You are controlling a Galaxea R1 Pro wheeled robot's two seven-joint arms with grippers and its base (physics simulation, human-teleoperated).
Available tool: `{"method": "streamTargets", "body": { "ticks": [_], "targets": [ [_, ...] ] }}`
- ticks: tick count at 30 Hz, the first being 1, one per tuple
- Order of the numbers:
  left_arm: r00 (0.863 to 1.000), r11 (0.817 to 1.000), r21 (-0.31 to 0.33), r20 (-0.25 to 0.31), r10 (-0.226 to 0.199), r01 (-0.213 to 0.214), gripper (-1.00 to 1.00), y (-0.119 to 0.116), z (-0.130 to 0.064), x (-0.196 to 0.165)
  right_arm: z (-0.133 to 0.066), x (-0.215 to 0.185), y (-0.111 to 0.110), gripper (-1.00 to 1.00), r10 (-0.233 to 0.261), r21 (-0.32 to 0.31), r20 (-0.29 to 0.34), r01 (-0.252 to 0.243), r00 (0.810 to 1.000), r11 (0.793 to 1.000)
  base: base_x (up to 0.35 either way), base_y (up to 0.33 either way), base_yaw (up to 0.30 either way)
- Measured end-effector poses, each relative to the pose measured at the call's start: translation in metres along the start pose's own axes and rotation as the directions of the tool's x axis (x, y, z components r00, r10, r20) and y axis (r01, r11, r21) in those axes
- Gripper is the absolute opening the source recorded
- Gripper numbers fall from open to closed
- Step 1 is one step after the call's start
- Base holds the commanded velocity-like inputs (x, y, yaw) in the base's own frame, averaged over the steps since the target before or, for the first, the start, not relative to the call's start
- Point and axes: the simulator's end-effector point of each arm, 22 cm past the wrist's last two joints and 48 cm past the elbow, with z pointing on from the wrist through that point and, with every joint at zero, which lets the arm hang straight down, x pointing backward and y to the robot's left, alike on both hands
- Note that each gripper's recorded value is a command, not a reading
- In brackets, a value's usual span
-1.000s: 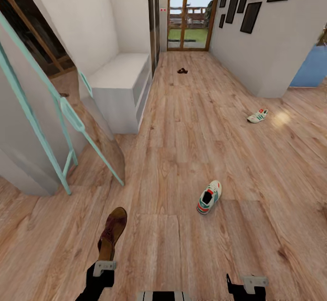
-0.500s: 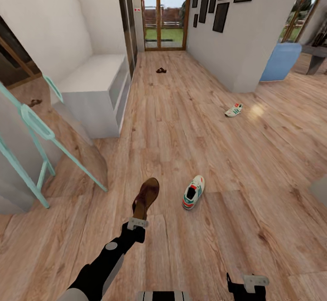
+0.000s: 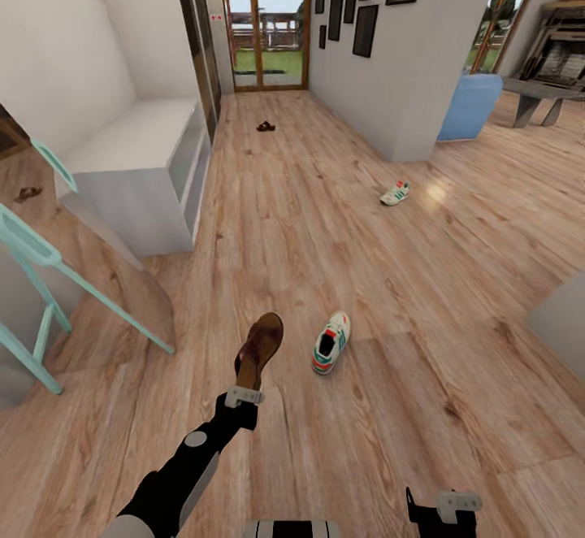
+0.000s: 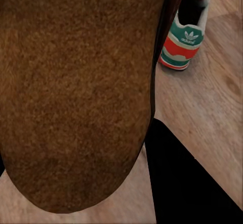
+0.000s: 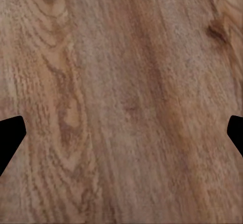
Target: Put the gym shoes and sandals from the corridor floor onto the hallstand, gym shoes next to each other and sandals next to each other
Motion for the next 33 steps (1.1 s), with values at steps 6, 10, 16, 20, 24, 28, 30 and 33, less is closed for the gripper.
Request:
{"method": "streamTargets", "body": {
  "ticks": [6,10,16,20,24,28,30,33],
  "targets": [
    [1.000,1.000,0.001,0.001,0.003,-0.003,-1.00,-0.0007,0.0000,0.0002,0.0001,-0.0004,-0.0005,1.00,0.000,0.000,0.001,0.000,1.000,1.000,0.235,0.219,-0.002],
    [1.000,1.000,0.002,0.003,0.003,-0.003,-1.00,-0.0015,0.0001,-0.0002,0.0003,-0.0017,0.0014,1.00,-0.001,-0.002,0.004,0.001,1.000,1.000,0.226,0.252,0.000],
    [1.000,1.000,0.003,0.003,0.002,-0.002,-1.00,-0.0020,0.0002,-0.0004,0.0004,-0.0026,0.0022,1.00,0.000,-0.004,0.006,0.000,1.000,1.000,0.191,0.286,0.000],
    [1.000,1.000,0.001,0.004,0.000,0.000,-1.00,-0.0013,0.0001,-0.0005,0.0003,-0.0023,0.0022,1.00,-0.001,-0.004,0.005,0.001,1.000,1.000,0.217,0.277,0.000],
    [1.000,1.000,0.000,0.005,-0.002,0.002,-1.00,-0.0006,0.0001,-0.0008,0.0003,-0.0023,0.0022,1.00,-0.001,-0.004,0.005,0.001,1.000,1.000,0.235,0.258,0.000],
    [1.000,1.000,-0.002,0.016,-0.004,0.004,-1.00,0.0003,0.0000,-0.0034,0.0003,-0.0022,0.0022,1.00,-0.001,-0.004,0.005,0.001,1.000,1.000,0.240,0.252,-0.032],
    [1.000,1.000,-0.001,0.021,-0.003,0.003,-1.00,0.0001,0.0000,-0.0045,0.0002,-0.0021,0.0021,1.00,-0.001,-0.004,0.005,0.001,1.000,1.000,0.244,0.249,-0.164],
    [1.000,1.000,-0.001,0.025,-0.002,0.002,-1.00,-0.0002,0.0000,-0.0053,0.0002,-0.0019,0.0018,1.00,0.000,-0.003,0.004,0.000,1.000,1.000,0.264,0.224,-0.226]
  ]
}}
